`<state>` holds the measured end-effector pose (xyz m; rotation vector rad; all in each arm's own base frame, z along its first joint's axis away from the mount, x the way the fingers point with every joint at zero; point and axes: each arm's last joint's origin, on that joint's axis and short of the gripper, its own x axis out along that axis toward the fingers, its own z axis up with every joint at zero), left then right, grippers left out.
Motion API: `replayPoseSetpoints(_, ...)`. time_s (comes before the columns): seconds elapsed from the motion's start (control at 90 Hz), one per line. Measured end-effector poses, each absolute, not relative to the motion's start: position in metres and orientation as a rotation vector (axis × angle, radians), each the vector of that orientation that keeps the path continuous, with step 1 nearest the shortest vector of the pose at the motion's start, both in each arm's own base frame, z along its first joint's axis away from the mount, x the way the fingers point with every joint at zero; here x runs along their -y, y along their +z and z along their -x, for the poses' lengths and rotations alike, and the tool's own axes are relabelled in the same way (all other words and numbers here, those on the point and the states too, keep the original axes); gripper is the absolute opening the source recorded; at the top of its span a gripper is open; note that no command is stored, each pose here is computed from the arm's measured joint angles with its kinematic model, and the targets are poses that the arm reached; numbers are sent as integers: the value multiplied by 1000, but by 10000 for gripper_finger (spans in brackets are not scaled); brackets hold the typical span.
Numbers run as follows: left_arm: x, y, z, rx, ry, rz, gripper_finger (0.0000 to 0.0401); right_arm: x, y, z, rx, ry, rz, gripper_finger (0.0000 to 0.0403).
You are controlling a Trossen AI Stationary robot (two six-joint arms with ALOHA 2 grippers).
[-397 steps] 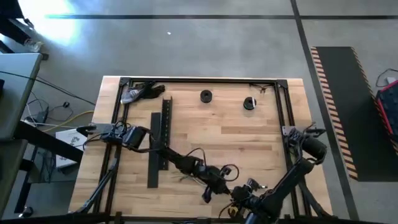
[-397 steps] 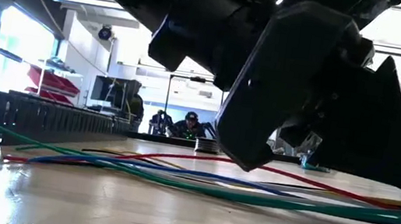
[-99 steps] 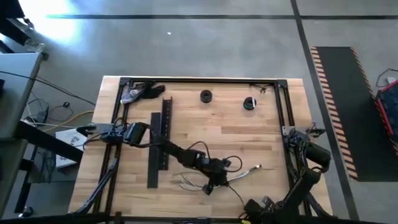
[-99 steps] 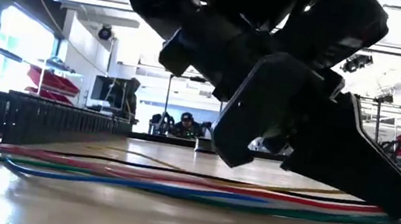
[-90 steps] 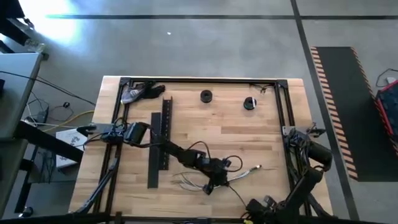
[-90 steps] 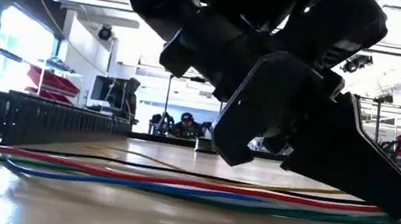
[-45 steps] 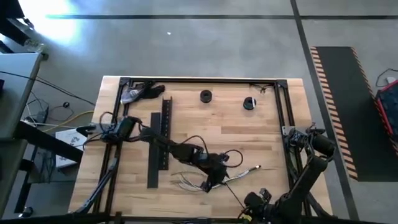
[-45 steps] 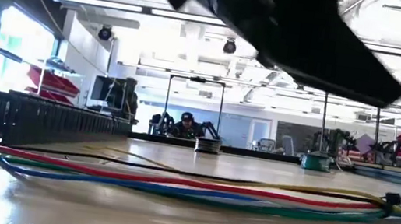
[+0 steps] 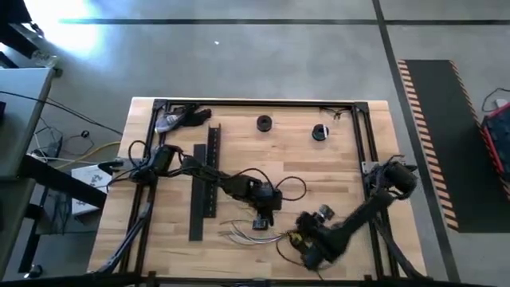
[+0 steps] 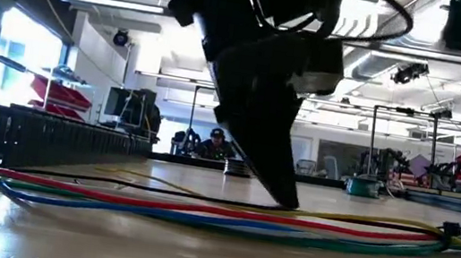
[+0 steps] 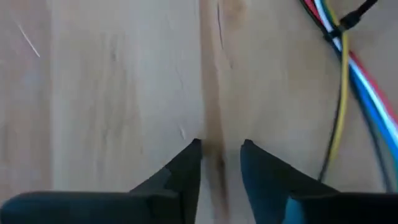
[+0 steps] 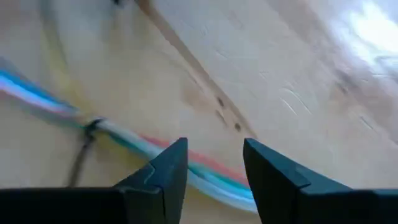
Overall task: Ziptie cables
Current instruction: Put the zip-tied cables into the black cable duct
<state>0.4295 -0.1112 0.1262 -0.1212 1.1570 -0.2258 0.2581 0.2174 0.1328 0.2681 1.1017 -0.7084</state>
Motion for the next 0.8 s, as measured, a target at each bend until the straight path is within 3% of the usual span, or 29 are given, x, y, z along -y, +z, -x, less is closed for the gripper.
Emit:
replayPoseSetpoints(0.167, 134, 126, -414, -1302, -315, 292, 28, -201, 123, -265, -1136, -709, -279, 114)
replayPoseSetpoints(0.333, 161, 133, -395, -1383, -361, 293, 2, -200, 123, -266, -1131, -711, -270, 112)
replayPoseSetpoints(0.511, 186, 203, -378, -1216, -396, 337, 1, -202, 123, -264, -1125, -704, -261, 112)
replayPoseSetpoints(0.6, 187, 230, -364, -1137, -272, 295, 0, -204, 123, -262, -1121, -697, -254, 112)
replayPoseSetpoints(0.8, 148, 254, -333, -1182, 223, 169, 21, -204, 126, -263, -1098, -678, -221, 112)
